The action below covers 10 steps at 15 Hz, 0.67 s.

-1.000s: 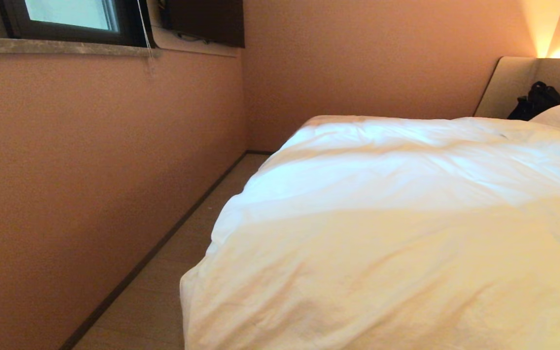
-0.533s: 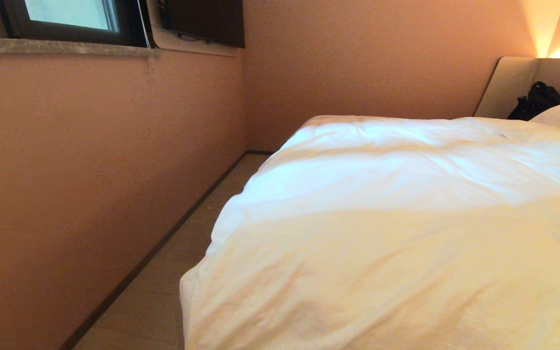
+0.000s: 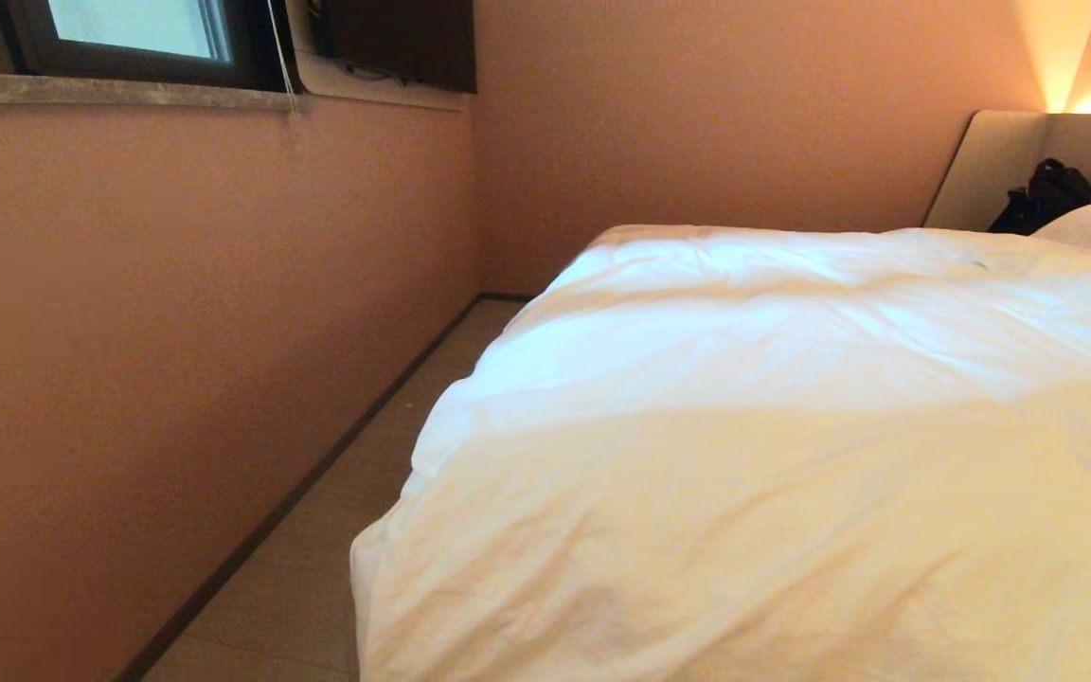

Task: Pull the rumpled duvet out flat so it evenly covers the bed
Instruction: Flatten the corners of the folded blanket

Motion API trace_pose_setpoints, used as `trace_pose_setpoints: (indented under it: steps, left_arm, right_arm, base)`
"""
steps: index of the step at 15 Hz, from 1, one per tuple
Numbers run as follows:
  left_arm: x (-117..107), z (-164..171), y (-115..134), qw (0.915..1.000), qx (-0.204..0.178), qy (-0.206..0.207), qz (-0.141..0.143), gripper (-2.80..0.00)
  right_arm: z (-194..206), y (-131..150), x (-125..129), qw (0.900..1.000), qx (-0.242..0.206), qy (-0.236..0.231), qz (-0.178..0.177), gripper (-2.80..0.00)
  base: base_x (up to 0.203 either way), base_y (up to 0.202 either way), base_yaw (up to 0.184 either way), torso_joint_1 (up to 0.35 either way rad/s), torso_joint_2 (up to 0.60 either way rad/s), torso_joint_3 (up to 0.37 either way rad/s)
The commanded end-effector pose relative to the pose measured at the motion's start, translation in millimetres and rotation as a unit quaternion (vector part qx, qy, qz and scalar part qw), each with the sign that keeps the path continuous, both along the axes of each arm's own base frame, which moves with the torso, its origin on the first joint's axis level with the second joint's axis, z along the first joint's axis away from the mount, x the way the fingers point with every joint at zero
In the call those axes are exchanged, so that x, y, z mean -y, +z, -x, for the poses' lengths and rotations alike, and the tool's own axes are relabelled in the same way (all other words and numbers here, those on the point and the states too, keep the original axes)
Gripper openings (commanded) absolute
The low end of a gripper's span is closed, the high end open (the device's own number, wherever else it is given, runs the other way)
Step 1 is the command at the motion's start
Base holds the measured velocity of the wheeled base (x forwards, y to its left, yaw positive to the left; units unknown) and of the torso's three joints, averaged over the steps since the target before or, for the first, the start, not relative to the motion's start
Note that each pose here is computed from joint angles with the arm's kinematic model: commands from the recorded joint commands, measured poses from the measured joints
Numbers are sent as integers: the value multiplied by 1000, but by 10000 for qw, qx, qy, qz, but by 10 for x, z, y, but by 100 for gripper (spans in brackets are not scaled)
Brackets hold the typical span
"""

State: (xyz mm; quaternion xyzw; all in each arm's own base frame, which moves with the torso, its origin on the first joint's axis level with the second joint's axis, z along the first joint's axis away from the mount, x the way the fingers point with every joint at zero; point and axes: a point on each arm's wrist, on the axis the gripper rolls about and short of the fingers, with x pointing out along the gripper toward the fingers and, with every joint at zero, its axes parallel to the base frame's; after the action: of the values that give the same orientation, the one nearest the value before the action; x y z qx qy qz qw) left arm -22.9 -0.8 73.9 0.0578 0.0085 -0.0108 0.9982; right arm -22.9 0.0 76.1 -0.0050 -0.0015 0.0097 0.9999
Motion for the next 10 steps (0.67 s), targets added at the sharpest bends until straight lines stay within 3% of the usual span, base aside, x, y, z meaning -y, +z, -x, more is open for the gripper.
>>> trace_pose_setpoints:
  steps: [1,10]
  left_arm:
    - [1,0,0,10000,-1,-13,5,-280]
    - [0,-1,-2,10000,-3,2,-11,-280]
  right_arm:
    - [0,-1,0,10000,1,3,4,-280]
    - [0,-1,0,10000,1,3,4,-280]
  base:
    - [0,0,0,0,0,0]
    - [0,0,0,0,0,0]
